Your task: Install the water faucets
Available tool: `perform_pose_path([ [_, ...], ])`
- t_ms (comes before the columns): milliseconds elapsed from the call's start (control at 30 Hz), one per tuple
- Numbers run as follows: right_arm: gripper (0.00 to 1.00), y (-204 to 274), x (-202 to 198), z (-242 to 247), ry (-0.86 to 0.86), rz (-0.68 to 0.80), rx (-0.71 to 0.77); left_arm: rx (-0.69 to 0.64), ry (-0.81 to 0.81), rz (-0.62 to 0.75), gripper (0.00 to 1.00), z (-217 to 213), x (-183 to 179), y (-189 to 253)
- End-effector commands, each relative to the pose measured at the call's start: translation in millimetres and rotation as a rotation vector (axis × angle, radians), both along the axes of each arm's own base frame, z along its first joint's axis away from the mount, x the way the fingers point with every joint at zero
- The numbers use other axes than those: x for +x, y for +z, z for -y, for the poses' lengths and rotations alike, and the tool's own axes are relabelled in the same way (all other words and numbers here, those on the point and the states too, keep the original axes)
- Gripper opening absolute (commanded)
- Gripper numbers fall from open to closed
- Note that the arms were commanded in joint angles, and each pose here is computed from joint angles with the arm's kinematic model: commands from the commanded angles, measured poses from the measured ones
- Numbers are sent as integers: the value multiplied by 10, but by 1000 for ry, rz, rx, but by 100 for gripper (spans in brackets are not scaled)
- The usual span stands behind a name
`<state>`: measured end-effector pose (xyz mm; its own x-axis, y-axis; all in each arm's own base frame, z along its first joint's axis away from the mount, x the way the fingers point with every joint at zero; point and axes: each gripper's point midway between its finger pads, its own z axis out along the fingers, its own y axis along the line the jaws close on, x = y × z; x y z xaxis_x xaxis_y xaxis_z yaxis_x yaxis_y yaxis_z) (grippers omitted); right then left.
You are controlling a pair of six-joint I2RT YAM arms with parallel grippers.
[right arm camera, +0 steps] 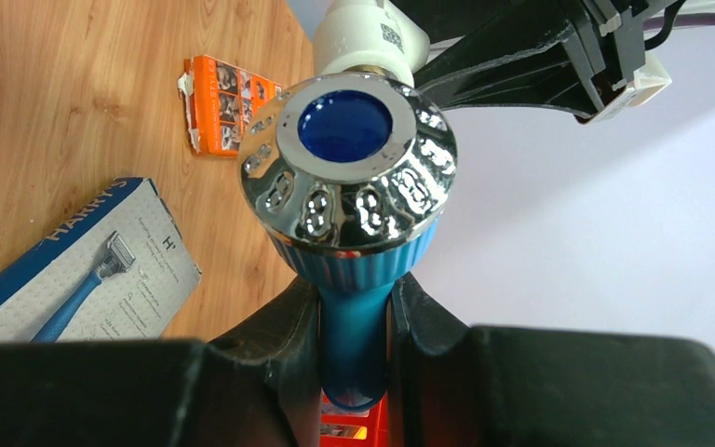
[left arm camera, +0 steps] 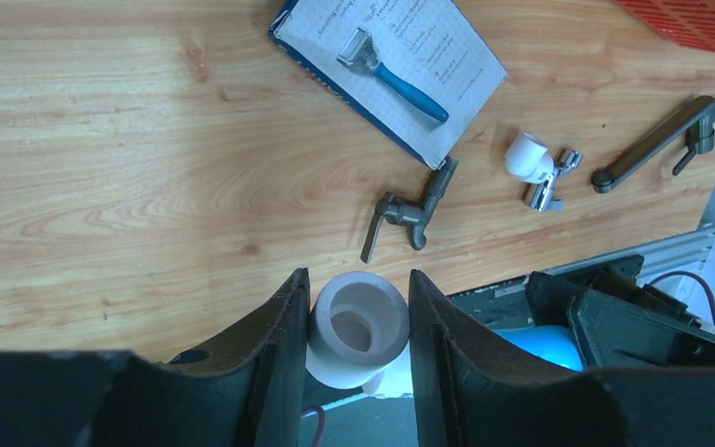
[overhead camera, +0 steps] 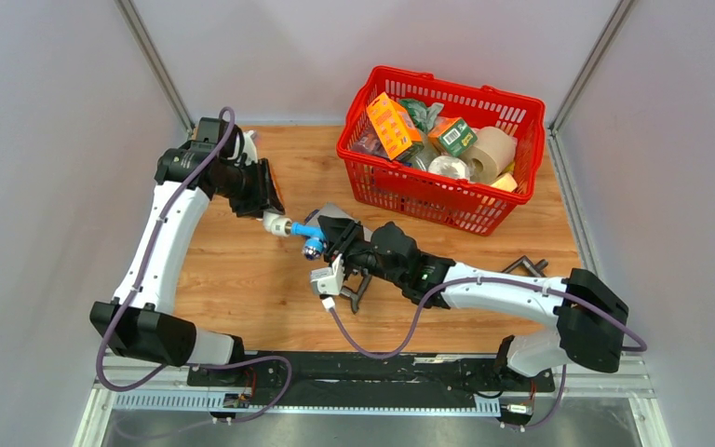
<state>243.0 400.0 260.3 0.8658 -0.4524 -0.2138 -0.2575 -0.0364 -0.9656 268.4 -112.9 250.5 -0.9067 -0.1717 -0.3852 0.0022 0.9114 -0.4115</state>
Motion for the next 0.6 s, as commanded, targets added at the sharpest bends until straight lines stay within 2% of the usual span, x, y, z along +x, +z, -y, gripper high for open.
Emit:
perform_pose_path([
  [0, 0, 96, -23, -60, 7, 57, 34, -9, -55, 41, 0, 65, -17, 186],
  [267, 0, -20, -47, -89, 22, 95, -26, 60, -97, 51, 0, -26, -6, 228],
  [333, 0, -45, 23, -54, -20, 110, -41, 77, -113, 50, 0, -37, -9, 230],
  [567, 0, 6, 28, -143, -16, 130, -30, 63, -158, 39, 0, 90, -28, 205],
])
